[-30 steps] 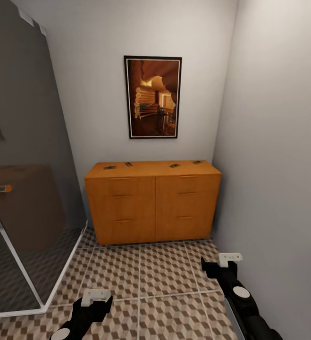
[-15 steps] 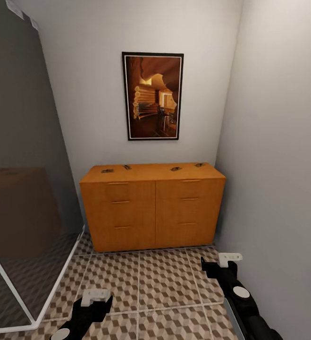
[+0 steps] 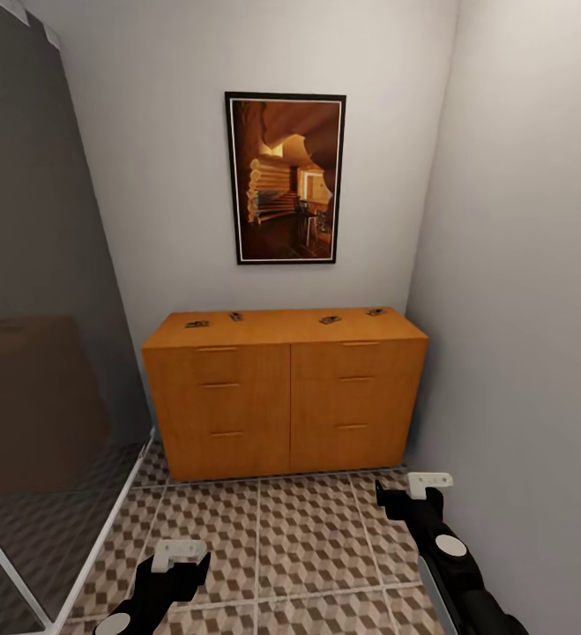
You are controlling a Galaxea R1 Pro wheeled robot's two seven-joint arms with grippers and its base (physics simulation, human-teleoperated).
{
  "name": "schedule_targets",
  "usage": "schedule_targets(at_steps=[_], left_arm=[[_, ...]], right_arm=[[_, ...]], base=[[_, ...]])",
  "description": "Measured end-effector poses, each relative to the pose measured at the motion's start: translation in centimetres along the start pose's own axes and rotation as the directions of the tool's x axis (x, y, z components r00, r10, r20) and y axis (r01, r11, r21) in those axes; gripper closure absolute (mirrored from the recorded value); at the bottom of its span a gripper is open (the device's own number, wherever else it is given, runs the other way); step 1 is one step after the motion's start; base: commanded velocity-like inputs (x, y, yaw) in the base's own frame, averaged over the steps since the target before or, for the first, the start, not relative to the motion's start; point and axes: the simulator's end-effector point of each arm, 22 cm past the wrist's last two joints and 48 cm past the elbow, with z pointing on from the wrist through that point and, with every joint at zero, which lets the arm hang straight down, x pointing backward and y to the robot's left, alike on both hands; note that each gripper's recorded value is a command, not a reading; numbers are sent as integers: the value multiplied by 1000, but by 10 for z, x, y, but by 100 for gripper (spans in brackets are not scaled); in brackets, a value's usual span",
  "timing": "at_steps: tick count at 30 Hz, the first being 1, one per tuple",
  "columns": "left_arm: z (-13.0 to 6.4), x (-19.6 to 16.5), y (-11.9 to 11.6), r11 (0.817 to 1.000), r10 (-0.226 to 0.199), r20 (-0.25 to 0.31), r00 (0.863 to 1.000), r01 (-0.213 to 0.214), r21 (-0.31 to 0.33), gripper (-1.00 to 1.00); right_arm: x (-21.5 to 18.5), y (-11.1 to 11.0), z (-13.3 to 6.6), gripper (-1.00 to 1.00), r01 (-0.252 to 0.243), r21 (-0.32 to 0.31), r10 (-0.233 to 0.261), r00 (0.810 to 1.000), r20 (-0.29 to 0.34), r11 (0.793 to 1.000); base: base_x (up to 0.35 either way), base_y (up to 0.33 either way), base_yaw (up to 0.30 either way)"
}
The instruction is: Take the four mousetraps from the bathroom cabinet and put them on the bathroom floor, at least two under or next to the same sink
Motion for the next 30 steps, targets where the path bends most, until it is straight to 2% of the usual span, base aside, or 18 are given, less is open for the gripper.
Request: schedule_targets(at_steps=[24,30], left_arm=[[0,0,0,1000,1,0,1000,-1,1,-100],[0,0,0,1000,0,0,1000,0,0,-100]], right_arm=[[0,0,0,-100,-1,0,1,1000,0,1000],[0,0,0,-100,-1,0,1,1000,0,1000]], base=[[5,0,0],[174,0,0]])
